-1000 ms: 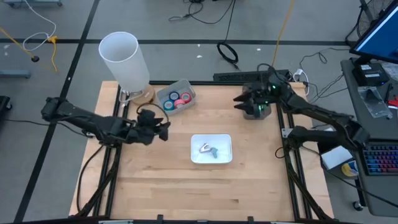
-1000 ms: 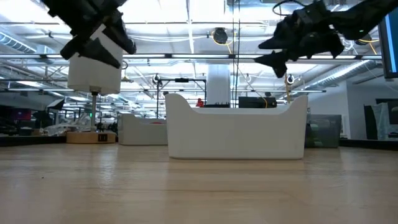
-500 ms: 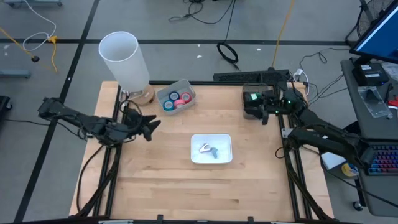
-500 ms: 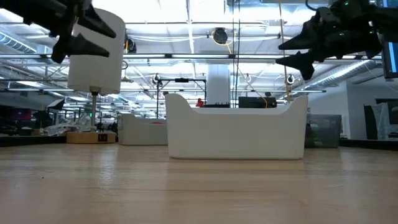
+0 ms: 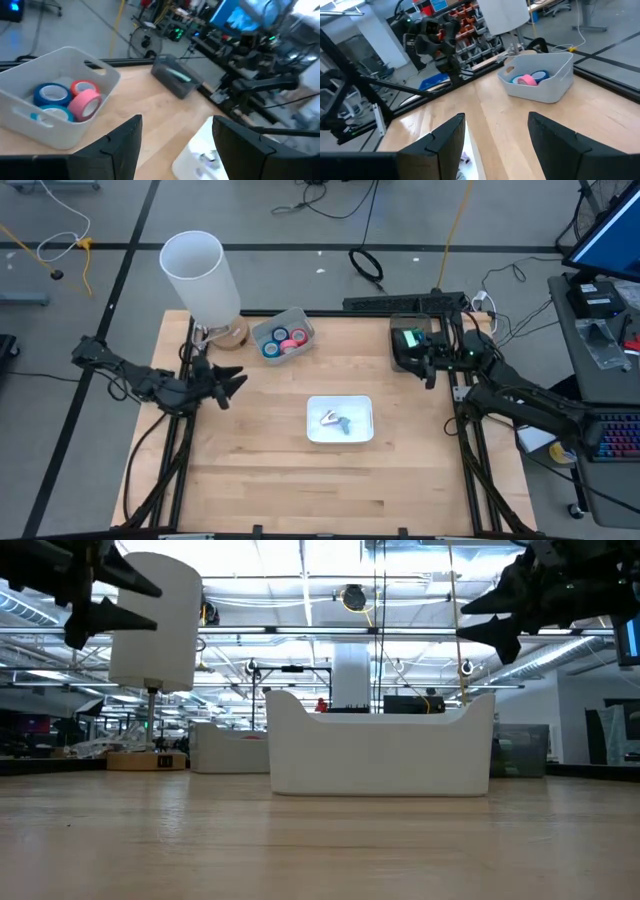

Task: Pick and place Stapler, Stapler remover, tape
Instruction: Return to Home Position

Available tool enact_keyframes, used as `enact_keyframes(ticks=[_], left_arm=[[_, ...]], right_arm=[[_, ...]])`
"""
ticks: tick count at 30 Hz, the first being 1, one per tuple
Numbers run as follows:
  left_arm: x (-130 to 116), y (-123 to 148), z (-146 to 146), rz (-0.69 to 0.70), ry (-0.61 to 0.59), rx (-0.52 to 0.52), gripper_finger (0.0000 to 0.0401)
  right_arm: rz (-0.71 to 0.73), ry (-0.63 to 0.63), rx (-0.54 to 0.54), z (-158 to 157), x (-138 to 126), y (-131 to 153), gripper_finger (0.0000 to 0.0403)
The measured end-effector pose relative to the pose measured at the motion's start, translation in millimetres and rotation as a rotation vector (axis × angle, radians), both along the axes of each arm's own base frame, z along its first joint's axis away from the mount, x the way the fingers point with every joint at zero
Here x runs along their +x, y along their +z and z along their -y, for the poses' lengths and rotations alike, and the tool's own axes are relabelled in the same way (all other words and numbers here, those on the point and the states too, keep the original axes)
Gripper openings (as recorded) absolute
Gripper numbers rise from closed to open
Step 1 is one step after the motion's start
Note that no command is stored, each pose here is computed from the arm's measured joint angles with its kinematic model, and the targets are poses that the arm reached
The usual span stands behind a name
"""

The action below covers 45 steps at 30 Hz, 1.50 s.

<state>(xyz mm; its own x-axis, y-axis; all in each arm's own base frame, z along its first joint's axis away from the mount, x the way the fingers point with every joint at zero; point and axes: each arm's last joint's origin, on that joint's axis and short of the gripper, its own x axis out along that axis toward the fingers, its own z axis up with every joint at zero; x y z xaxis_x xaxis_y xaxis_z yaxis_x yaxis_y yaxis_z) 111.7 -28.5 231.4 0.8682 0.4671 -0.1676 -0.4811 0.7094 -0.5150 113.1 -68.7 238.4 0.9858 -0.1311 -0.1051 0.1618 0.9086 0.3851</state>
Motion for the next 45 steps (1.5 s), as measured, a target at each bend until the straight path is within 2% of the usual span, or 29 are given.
enact_keyframes(ticks=[4, 8, 13, 16, 22, 29, 33, 37, 41, 45], left_arm=[[1, 8, 3, 0.06, -0.091, 0.009, 0.0239], [14, 15, 8, 0.1, -0.189, 0.058, 0.0239], [34, 10, 6, 0.068, -0.181, 0.089, 0.0239], [38, 9, -3, 0.044, -0.161, 0.132, 0.0239], [27, 16, -27, 0.03, -0.15, 0.229, 0.0239], [1, 18, -33, 0.026, -0.18, 0.228, 0.0239], [-4, 8, -30, 0.023, -0.173, 0.213, 0.0239], [-5, -12, -26, 0.062, -0.136, 0.195, 0.0239], [-7, -32, -22, 0.122, -0.16, 0.18, 0.0239], [-11, -48, -18, 0.127, -0.199, 0.175, 0.0239]], right_arm=[[0.008, -0.008, 0.002, -4, 2, 1, 0.0212], [0.009, -0.023, -0.01, -7, 4, 2, 0.021], [0.04, 0.004, -0.049, -10, 6, 5, 0.0209], [0.033, 0.008, -0.045, -11, 6, 5, 0.0212], [0.031, 0.011, -0.045, -11, 6, 4, 0.0211], [0.057, 0.036, -0.064, -18, 2, 3, 0.0211], [0.062, -0.011, -0.053, -20, 0, -11, 0.0209], [0.073, -0.012, -0.03, -21, -2, -22, 0.0211], [0.08, -0.05, -0.037, -21, -6, -23, 0.0212], [0.071, -0.074, -0.042, -21, -12, -24, 0.0211]])
